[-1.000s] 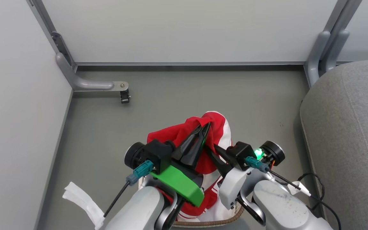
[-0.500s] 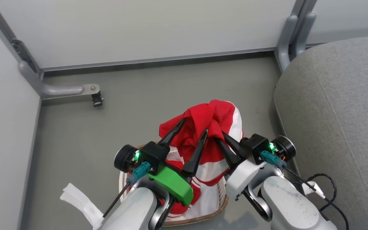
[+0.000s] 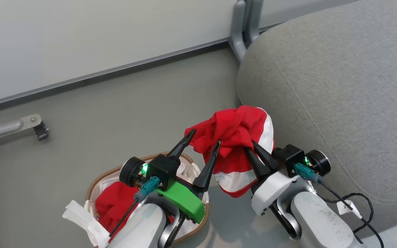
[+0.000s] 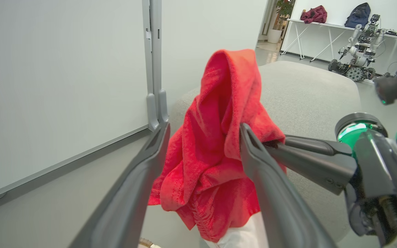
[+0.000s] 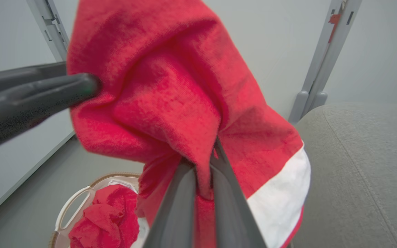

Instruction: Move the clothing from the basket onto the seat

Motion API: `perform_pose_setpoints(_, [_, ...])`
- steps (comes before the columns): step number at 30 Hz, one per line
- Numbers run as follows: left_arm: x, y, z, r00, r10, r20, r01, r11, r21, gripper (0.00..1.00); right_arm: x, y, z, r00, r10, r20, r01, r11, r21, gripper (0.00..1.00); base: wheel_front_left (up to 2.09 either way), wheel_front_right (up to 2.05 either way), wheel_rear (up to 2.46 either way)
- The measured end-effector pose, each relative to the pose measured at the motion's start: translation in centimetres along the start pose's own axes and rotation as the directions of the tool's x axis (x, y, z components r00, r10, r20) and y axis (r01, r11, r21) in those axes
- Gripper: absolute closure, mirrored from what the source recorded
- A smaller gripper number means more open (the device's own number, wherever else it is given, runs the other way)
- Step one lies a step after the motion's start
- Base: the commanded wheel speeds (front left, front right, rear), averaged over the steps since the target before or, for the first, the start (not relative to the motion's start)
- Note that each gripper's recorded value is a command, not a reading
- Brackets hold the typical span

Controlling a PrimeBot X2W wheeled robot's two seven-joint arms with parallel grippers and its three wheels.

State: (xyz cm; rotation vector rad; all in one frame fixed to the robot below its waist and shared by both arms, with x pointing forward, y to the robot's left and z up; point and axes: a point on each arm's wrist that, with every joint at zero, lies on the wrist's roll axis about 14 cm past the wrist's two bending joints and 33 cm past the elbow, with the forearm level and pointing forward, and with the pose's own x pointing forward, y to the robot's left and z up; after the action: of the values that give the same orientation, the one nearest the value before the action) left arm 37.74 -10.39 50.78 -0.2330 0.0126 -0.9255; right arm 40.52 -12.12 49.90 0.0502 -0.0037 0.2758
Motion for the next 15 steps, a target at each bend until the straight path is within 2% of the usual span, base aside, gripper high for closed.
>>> perform_pose_setpoints(9, [2.5,-4.9,-1.8,0.985,-0.167,-0.031,0.166,0.985,-0.043,0.0,-4.9,-5.6,-0.2,0.978,-0.209,-0.012,0.209,0.978,-0.001,1.0,0.0,0.0,0.0])
perform_pose_setpoints(15, [3.4,-9.3,-2.8,0.951,-0.304,-0.052,0.3,0.951,-0.082,0.0,-8.6,-9.4,0.1,0.937,-0.35,-0.005,0.35,0.936,-0.035,1.0,0.0,0.0,0.0])
